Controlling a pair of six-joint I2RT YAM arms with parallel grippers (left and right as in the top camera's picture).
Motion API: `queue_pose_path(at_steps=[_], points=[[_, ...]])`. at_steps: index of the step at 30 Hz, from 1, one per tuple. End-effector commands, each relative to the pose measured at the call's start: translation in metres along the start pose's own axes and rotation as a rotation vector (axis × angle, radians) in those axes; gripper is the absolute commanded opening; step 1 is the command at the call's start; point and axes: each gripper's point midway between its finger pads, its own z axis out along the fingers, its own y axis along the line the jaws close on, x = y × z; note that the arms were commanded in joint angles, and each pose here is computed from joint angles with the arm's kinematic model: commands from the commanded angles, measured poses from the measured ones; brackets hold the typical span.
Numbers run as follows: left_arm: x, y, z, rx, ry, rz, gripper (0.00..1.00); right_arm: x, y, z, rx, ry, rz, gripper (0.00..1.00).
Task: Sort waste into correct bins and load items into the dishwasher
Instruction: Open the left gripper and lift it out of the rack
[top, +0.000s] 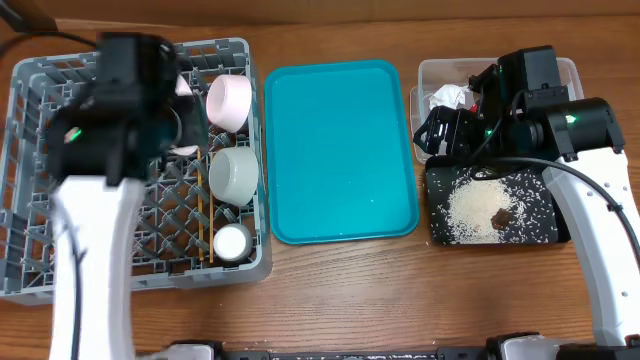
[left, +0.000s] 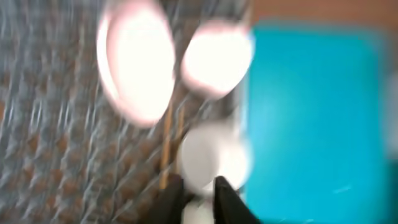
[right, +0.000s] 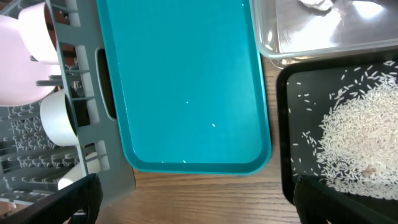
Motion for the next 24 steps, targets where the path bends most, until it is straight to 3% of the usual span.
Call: queue_pose_path(at_steps=[1,4,8,24], points=[[-0.026,-0.033,-0.085,0.220,-0.229,0.030,1.00,-0.004,0.002,-0.005,-0.004,-0.021,-0.014,1.00],[-0.031,-0.033,-0.120,0.242,-0.337,0.034,1.00,-0.004,0.002,-0.005,-0.004,-0.021,-0.014,1.00],[-0.021,-0.029,-0.140,0.244,-0.365,0.035,1.00,-0.004,0.002,-0.005,-0.004,-0.021,-0.014,1.00],[0.015,-0.023,-0.116,0.208,-0.171,0.027,1.00,-0.010,-0.004,-0.006,0.035,-0.055,-0.019,1.00]])
